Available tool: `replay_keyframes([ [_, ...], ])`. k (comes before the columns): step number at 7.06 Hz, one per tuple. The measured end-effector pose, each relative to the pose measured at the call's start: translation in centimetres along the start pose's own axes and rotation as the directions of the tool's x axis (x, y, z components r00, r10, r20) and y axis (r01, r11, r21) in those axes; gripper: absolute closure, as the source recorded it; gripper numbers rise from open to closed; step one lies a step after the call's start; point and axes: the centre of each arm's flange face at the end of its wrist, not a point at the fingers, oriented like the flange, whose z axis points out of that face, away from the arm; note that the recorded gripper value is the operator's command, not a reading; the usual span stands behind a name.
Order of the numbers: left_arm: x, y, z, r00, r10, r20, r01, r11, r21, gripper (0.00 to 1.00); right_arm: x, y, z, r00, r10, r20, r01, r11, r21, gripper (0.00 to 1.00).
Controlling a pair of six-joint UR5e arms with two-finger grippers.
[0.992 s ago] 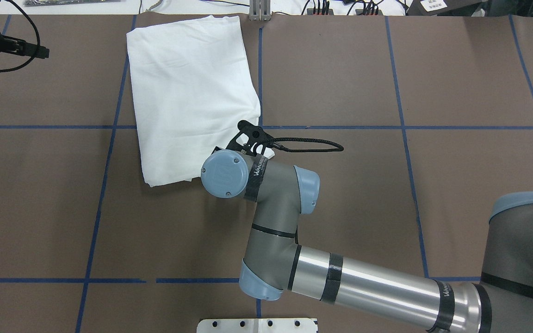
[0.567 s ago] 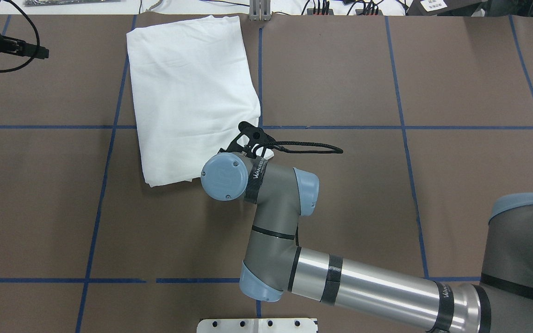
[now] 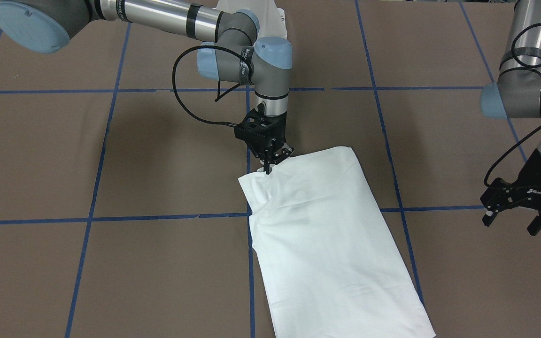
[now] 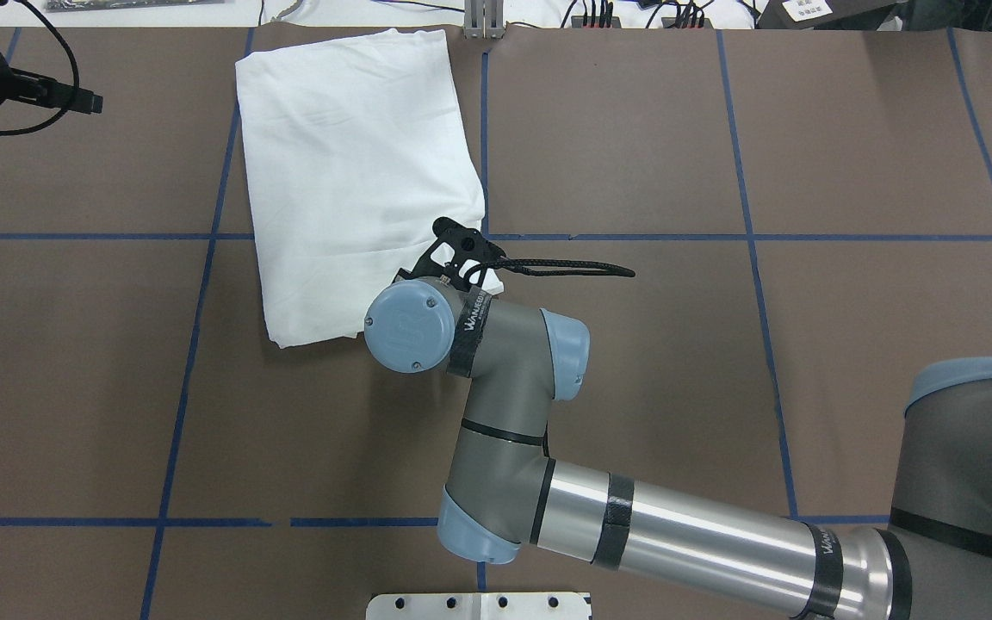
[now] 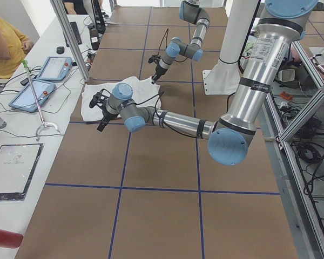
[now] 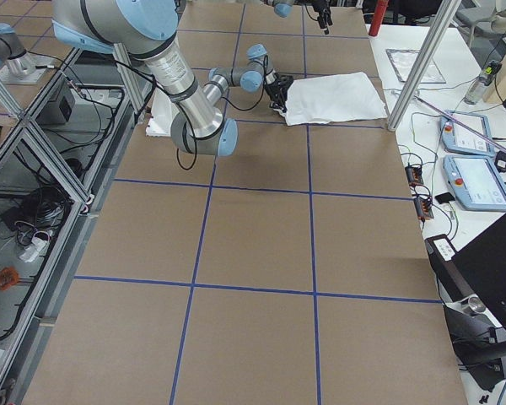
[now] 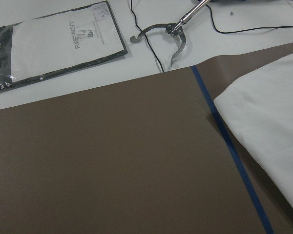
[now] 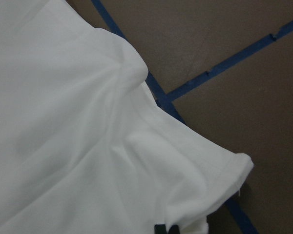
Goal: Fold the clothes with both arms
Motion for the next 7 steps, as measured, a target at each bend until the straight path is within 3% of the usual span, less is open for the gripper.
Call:
replay_keyframes([
  [2, 2.5, 0.5, -1.6, 0.993, -0.108, -0.054, 0.109, 0.994, 0.013, 0.0, -0.5, -0.2, -1.3, 1.0, 0.004, 0.023, -0.004, 1.0, -0.003, 1.0],
  [4, 6.9, 5.7, -1.8, 0.968, -0.236, -0.088, 0.234, 0.972, -0.03, 0.0, -0.5, -0.4, -1.6, 0.999, 0.006, 0.032, -0.006, 1.0, 0.001, 1.0],
  [5, 10.5, 8.9, -1.3, 0.94, -0.329, -0.09, 0.325, 0.944, -0.05, 0.04, -0.4, -0.4, -1.6, 0.999, 0.006, 0.033, -0.006, 1.0, 0.005, 1.0],
  [7, 19.6, 15.1, 1.6, 0.853, -0.516, -0.083, 0.51, 0.856, -0.082, 0.26, -0.3, -0.5, -1.6, 0.999, 0.006, 0.033, -0.006, 1.0, 0.008, 1.0],
])
